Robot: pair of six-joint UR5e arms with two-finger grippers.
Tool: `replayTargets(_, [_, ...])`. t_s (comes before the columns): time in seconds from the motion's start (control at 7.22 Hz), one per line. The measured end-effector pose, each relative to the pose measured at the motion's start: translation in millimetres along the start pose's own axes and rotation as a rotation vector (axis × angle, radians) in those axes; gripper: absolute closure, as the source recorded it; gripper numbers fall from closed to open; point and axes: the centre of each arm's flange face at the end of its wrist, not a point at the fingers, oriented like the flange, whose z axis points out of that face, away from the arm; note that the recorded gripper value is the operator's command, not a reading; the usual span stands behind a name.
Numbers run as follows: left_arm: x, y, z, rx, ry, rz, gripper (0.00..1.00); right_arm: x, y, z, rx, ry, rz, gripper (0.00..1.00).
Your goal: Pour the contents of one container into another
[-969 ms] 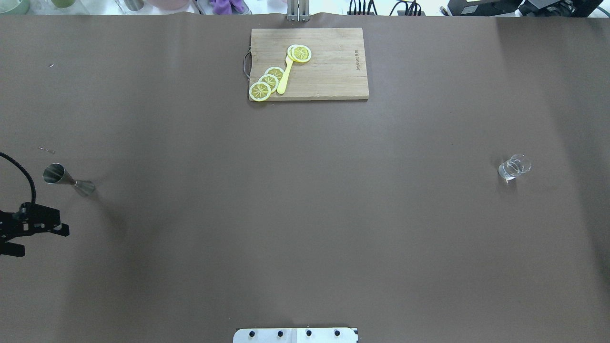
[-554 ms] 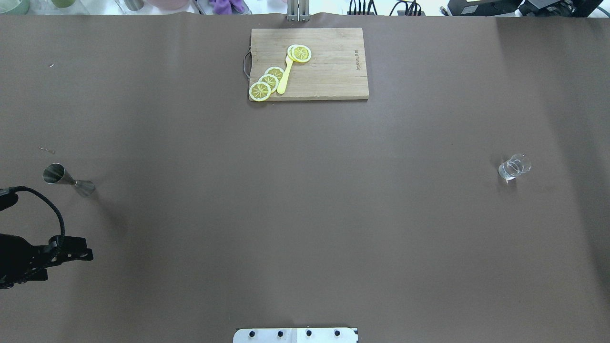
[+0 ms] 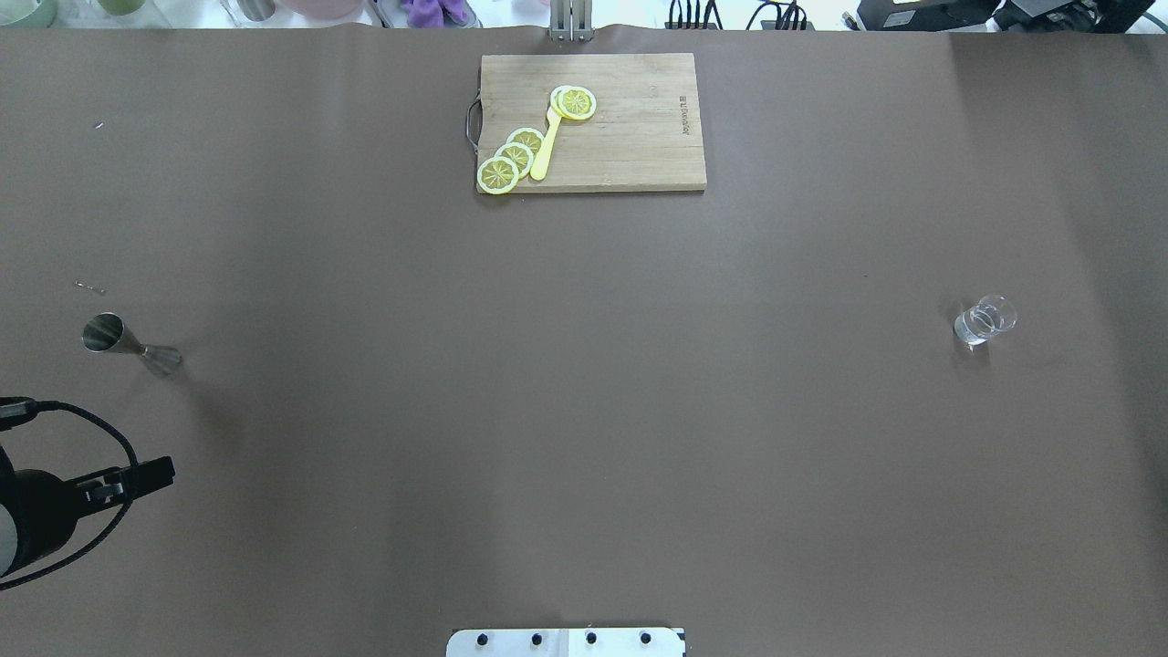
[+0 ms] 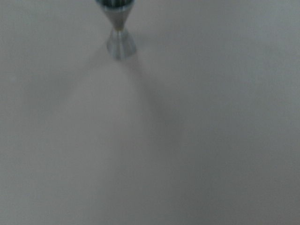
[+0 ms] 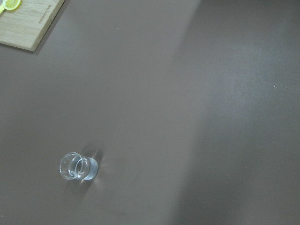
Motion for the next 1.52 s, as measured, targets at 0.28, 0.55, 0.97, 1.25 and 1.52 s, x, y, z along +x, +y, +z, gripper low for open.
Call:
replayTargets(0.28, [-15, -9, 26, 0.206, -0.024, 0.029, 0.03, 1, -1, 0, 0.012, 0.031, -0.020, 0.00])
replayTargets(0.55, [-18, -15, 46, 0.375, -0.031, 0.058, 0.03, -9, -9, -4, 0.026, 0.047, 0.047, 0.00])
replayTargets(0.97, [-15, -10, 76, 0.543, -0.058, 0.123, 0.03, -26, -20, 5, 0.037, 0.066, 0.073, 0.00])
replayTargets(1.25, [-21, -6, 87, 0.570, -0.086, 0.153, 0.03, -35, -28, 19, 0.054, 0.131, -0.022, 0.00])
replayTargets(1.52, [-26, 0, 108, 0.577, -0.105, 0.143, 0.03, -56, -32, 45, 0.089, 0.156, -0.143, 0.00])
